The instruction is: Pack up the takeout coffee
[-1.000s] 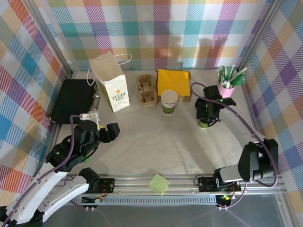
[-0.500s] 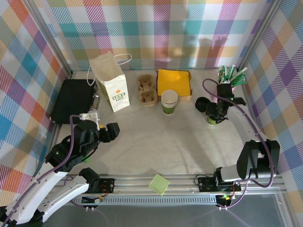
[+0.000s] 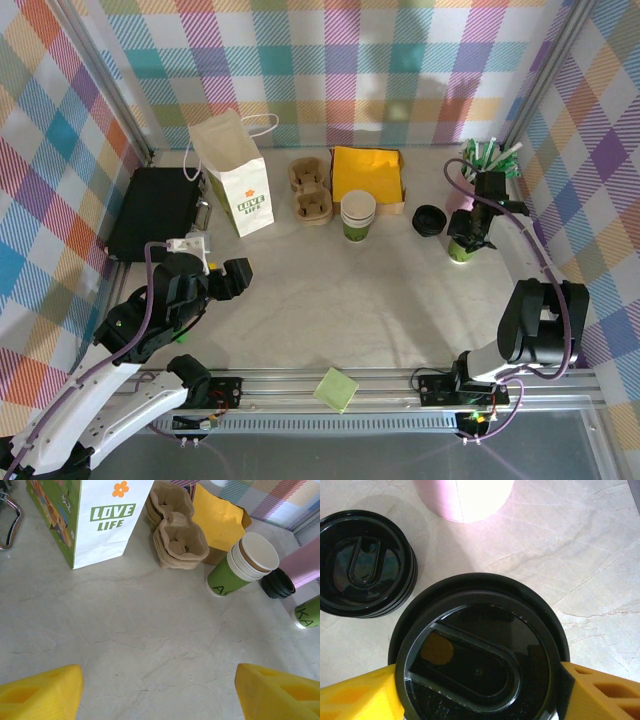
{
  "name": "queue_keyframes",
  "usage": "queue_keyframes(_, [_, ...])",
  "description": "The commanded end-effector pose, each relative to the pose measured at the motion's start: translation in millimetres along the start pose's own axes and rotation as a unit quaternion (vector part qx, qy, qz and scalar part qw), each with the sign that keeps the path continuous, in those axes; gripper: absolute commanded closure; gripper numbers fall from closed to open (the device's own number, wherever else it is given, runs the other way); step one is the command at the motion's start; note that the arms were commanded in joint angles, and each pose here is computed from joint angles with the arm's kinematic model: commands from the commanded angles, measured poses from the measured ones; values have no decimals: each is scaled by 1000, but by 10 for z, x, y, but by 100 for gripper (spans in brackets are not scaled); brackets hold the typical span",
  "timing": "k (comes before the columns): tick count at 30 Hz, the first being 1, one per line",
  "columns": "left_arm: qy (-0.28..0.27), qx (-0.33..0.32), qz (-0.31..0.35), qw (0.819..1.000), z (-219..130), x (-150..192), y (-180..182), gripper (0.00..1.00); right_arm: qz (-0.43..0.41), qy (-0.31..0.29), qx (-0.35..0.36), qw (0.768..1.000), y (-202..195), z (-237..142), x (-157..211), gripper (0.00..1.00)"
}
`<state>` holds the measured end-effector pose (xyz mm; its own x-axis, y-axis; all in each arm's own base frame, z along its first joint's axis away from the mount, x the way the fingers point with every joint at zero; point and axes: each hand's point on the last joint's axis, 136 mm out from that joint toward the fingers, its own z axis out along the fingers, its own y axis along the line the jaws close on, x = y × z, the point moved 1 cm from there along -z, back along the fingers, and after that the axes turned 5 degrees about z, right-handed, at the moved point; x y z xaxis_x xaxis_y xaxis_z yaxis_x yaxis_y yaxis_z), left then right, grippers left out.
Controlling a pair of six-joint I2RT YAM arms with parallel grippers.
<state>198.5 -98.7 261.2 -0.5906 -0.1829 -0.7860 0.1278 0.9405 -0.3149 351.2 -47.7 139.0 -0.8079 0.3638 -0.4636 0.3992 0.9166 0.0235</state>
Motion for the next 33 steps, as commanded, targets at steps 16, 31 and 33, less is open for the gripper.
queue_keyframes(16, [-15,-5,-9,1000,-135,-30,74,21,1,-5,-11,1000,26,-57,-181,19])
queue_keyframes(31, [-17,-5,-7,1000,-166,-85,58,21,3,-44,-60,997,112,-745,-371,17])
queue_keyframes(33, [-17,-5,-5,1000,-161,-93,50,21,8,-49,-94,994,186,-911,-344,17])
